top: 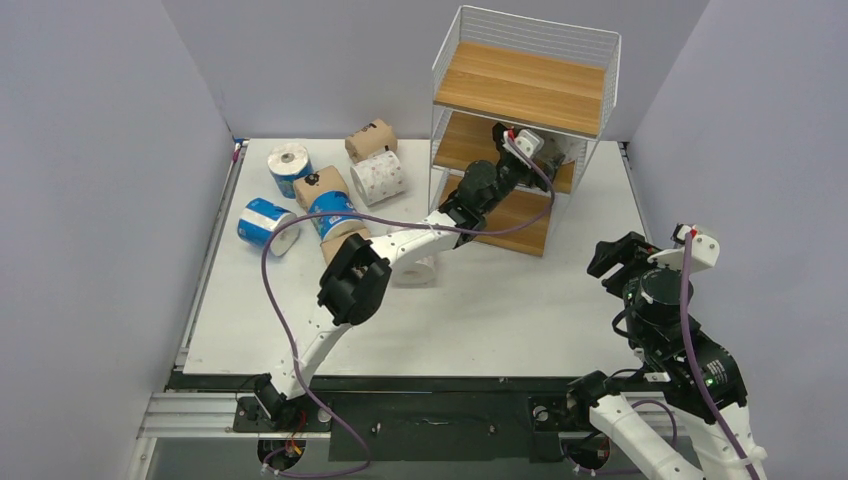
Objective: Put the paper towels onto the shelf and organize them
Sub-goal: Adjust the paper towel on the shelf.
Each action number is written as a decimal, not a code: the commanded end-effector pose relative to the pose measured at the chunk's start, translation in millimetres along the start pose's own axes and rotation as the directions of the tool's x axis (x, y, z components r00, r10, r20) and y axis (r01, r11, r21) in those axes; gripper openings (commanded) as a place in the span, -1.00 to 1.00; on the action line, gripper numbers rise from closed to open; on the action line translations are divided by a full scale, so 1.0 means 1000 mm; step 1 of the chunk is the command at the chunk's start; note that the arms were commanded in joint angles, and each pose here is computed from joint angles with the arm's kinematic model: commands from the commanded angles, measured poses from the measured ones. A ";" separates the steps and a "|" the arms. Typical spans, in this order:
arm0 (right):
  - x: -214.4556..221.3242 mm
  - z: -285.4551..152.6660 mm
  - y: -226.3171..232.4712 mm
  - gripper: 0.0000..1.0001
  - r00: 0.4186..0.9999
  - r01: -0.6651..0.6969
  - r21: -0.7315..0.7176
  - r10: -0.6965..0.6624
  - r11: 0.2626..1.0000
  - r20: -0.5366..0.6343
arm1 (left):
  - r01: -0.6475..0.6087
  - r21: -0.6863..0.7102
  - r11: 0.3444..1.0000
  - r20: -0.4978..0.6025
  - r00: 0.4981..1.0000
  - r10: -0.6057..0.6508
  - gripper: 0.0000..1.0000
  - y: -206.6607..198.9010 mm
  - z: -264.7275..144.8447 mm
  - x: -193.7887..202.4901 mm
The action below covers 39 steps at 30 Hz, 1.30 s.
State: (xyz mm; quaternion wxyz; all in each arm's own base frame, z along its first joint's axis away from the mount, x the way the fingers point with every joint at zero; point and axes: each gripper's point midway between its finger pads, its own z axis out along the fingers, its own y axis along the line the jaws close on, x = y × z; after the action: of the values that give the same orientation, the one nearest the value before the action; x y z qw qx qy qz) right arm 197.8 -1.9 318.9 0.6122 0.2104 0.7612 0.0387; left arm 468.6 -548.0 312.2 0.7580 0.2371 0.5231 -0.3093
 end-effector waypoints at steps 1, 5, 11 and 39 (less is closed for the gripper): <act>-0.012 -0.004 0.004 0.24 0.999 -0.016 -0.022 0.016 1.000 0.029 | -0.008 0.004 1.000 0.108 0.994 0.008 0.95 0.001 -0.009 -0.075; -0.014 -0.005 0.009 0.24 0.999 -0.031 -0.043 0.032 0.999 0.024 | -0.021 -0.006 1.000 0.155 0.988 0.021 0.93 0.004 -0.039 -0.113; -0.019 -0.007 0.022 0.32 1.000 -0.027 -0.092 0.028 0.995 0.009 | -0.018 -0.012 1.000 0.171 0.985 0.019 0.93 -0.001 -0.104 -0.159; 0.168 0.041 0.183 0.42 0.948 0.160 -0.407 -0.254 0.899 -0.189 | 0.151 -0.766 0.624 -0.235 0.839 -0.491 0.93 0.085 -0.438 -0.079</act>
State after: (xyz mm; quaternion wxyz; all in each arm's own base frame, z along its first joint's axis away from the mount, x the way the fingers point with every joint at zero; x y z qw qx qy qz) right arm 241.1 203.5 215.8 0.5066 -0.0243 0.8502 0.1413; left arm 234.2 -199.6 295.2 0.6294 -0.0716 0.7508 -0.1875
